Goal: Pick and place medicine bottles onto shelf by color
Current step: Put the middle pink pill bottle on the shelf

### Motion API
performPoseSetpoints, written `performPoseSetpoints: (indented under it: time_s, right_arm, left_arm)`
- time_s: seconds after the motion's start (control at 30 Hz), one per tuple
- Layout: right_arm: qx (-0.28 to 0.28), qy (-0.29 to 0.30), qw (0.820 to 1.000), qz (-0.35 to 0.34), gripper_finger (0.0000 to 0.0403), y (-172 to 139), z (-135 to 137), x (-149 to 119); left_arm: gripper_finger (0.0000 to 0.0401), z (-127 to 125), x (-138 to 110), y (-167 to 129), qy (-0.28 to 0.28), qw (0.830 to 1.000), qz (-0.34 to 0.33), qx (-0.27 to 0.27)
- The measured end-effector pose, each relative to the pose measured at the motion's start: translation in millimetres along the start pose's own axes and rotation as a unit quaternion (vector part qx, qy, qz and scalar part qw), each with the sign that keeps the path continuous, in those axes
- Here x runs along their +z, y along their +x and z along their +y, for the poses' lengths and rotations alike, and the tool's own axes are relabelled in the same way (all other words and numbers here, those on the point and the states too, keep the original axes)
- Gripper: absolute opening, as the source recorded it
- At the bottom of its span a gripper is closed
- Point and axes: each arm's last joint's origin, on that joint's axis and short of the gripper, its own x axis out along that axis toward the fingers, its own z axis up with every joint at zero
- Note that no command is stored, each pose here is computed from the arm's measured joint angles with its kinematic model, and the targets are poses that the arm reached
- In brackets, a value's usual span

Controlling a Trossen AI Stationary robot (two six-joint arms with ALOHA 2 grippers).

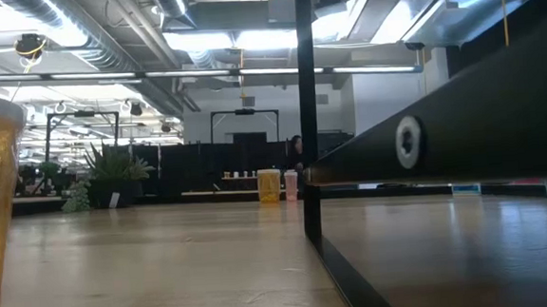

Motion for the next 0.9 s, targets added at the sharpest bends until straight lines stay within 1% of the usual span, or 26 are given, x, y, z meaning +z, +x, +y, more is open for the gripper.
performPoseSetpoints:
  time_s: [0.33,0.53,0.63,0.77,0.9]
  right_arm:
    - [-0.005,-0.011,1.000,-0.004,0.0118,0.3,-1.9,1.9]
    - [-0.029,-0.018,0.999,-0.031,0.0120,0.3,-3.5,3.8]
    - [-0.027,-0.020,0.999,-0.029,0.0126,0.2,-4.1,4.3]
    - [-0.011,-0.015,1.000,-0.014,0.0139,0.5,-5.5,6.4]
    - [-0.011,-0.012,1.000,-0.013,0.0152,0.9,-8.3,9.6]
  left_arm:
    - [0.0148,0.1,0.0,0.0,0.000,1.000,0.000,0.000]
    - [0.0148,0.1,0.0,0.0,0.000,1.000,0.000,0.000]
    - [0.0148,0.1,0.0,0.0,0.000,1.000,0.000,0.000]
    - [0.0148,0.1,0.0,0.0,-0.001,1.000,0.000,0.000]
    - [0.0148,0.1,0.0,0.0,-0.001,1.000,0.000,0.000]
